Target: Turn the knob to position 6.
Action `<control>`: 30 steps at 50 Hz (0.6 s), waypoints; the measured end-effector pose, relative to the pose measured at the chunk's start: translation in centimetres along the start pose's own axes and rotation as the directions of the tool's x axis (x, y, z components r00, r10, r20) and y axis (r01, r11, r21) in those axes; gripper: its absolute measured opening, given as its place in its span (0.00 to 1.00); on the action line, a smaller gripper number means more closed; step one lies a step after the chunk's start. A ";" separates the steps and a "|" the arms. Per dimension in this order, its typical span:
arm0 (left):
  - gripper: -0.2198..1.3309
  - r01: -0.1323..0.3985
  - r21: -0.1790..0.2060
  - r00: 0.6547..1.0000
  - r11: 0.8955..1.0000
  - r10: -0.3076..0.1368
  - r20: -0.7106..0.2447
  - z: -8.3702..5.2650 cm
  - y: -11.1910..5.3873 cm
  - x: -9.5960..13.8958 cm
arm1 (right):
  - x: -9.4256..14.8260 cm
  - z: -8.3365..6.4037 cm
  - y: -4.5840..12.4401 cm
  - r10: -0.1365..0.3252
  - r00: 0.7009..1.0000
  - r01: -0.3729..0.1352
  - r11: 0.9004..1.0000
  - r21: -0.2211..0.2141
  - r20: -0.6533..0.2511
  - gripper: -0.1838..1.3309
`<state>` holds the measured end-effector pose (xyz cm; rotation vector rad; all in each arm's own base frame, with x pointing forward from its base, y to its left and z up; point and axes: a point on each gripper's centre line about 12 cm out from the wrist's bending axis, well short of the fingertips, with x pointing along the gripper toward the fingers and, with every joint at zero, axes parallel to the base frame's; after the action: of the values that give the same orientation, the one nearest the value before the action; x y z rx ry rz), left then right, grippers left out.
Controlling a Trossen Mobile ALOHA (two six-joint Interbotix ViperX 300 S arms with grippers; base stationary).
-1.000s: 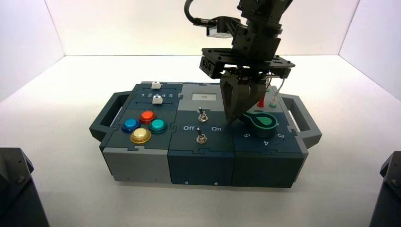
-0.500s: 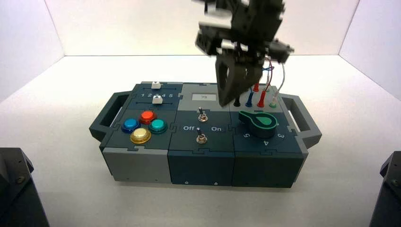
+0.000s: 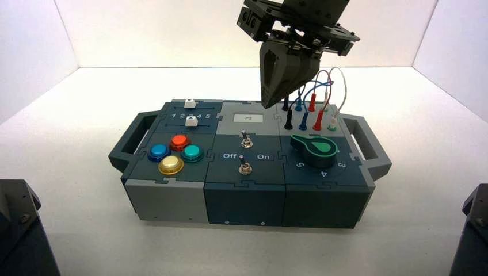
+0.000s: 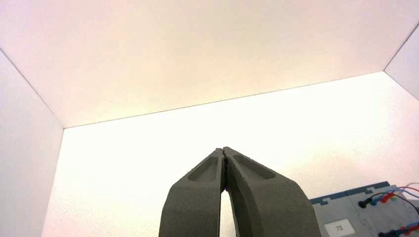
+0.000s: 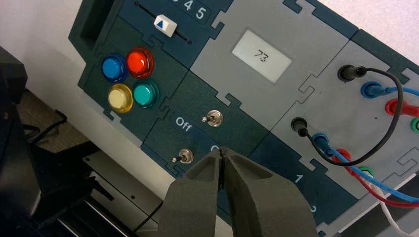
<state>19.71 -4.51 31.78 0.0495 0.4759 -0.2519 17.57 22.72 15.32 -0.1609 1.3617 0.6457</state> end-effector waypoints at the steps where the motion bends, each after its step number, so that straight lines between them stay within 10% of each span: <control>1: 0.04 -0.002 0.001 1.000 1.000 0.002 -0.002 0.0 0.0 0.0 | 0.0 -0.2 0.0 -0.001 1.000 0.001 1.000 0.002 -0.009 0.03; 30: 0.04 -0.008 -0.001 1.000 1.000 0.008 0.024 0.3 0.1 0.6 | -3.9 -4.3 -0.1 0.006 0.987 0.001 0.999 0.045 -0.163 0.03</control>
<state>20.37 -4.53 31.81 0.0475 0.4518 -0.2446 13.65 19.34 18.01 -0.1788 1.5332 0.6136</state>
